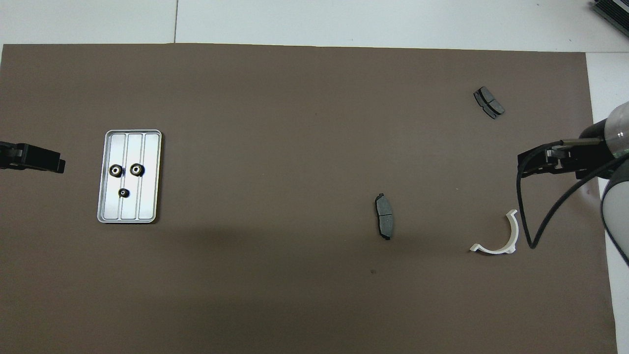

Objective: Pick bearing gear from pile to tray

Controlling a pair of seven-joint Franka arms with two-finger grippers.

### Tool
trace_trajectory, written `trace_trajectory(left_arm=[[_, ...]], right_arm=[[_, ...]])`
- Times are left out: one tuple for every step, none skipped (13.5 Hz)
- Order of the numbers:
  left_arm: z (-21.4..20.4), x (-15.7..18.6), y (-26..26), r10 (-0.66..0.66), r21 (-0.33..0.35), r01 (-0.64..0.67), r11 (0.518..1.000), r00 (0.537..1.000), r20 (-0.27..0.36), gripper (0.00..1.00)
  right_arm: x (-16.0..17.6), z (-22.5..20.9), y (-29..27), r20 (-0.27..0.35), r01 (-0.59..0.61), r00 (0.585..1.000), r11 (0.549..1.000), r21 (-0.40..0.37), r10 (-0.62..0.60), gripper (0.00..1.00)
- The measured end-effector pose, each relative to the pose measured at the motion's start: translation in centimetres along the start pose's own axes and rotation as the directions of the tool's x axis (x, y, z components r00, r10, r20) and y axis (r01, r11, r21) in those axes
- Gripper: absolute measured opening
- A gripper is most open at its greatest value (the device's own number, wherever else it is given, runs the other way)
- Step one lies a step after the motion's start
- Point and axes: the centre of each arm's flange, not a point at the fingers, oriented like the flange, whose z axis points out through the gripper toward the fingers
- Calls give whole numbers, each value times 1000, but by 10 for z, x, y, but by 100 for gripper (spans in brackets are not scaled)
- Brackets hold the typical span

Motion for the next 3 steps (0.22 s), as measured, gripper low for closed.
trace_trajectory(left_arm=[[-1,1,2,7,11,-7,1000,1000,-4,100],[-1,2,4,11,16,-11,1000,1000,-7,100],[-1,2,4,13,19,-13,1000,1000,-8,100]], right_arm=[[0,0,0,0,1,1000,1000,0,-1,100],[0,0,-1,0,2,1000,1000,0,-2,100],[0,0,-1,0,-1,1000,1000,0,1,100]])
